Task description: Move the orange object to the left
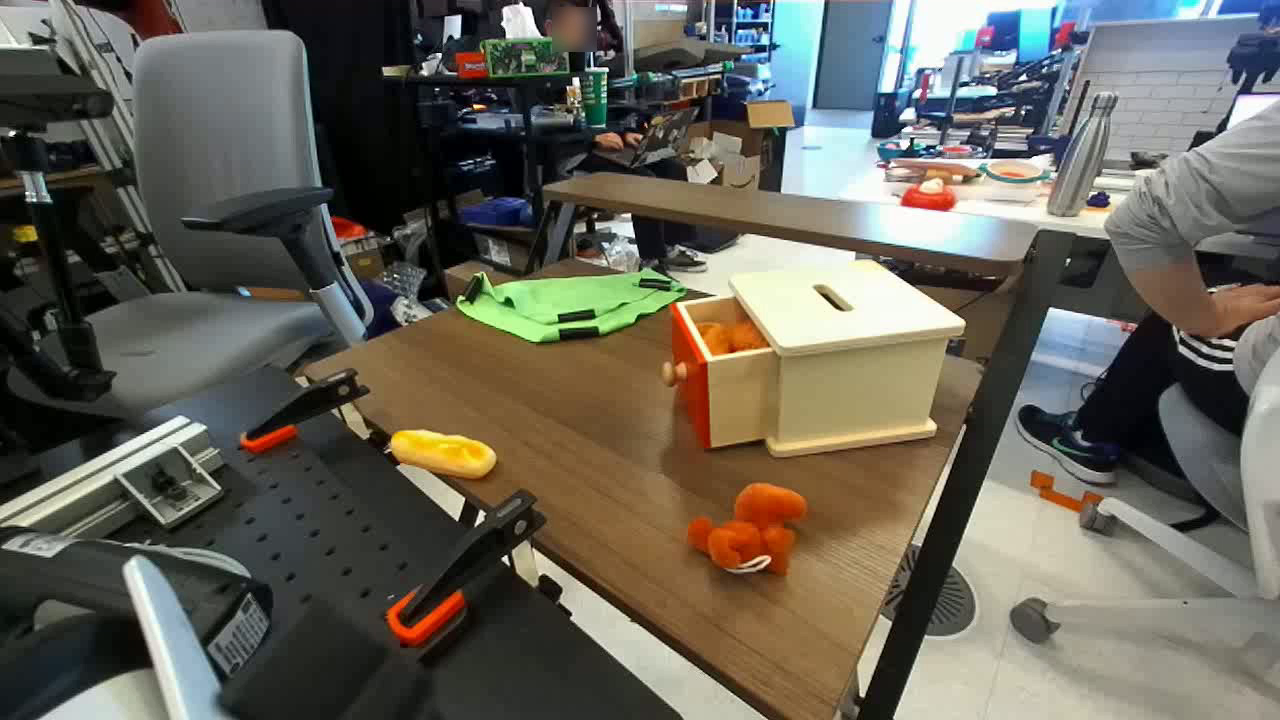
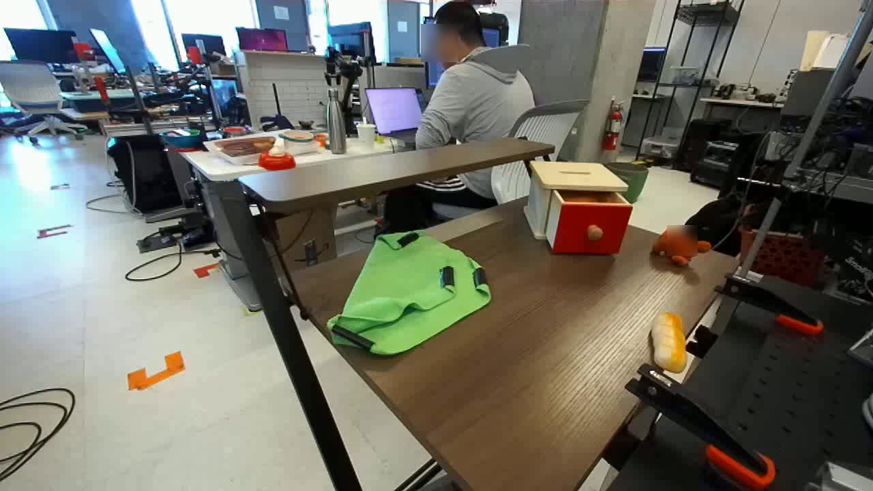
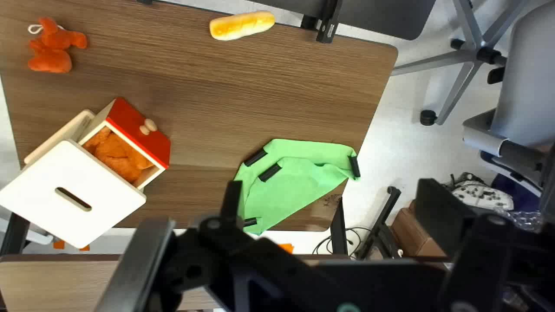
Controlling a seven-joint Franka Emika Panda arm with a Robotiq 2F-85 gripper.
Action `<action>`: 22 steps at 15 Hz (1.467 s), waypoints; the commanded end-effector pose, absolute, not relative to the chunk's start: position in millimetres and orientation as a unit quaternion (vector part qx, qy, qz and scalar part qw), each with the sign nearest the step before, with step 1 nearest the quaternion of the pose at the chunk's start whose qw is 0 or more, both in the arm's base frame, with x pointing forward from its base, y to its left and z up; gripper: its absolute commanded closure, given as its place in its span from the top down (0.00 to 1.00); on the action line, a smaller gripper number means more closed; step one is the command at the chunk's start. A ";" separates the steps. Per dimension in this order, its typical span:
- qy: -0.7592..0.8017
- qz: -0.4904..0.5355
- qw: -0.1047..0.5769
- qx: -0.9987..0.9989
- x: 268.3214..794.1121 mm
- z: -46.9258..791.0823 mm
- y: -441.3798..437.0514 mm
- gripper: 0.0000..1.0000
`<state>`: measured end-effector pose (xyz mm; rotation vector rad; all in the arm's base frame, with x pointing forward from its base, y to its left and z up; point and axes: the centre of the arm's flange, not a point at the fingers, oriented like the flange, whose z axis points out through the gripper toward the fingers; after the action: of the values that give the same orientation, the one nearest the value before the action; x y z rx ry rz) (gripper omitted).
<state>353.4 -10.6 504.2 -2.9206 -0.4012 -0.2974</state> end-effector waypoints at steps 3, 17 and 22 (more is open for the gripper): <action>-0.135 -0.103 0.089 -0.982 353.6 506.5 -10.9 1.00; -0.023 -0.008 0.042 -0.999 409.9 408.1 -105.4 1.00; 0.060 -0.013 0.026 -0.998 449.1 349.4 -182.3 1.00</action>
<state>408.1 -142.8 378.0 -3.0580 0.0566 -0.0205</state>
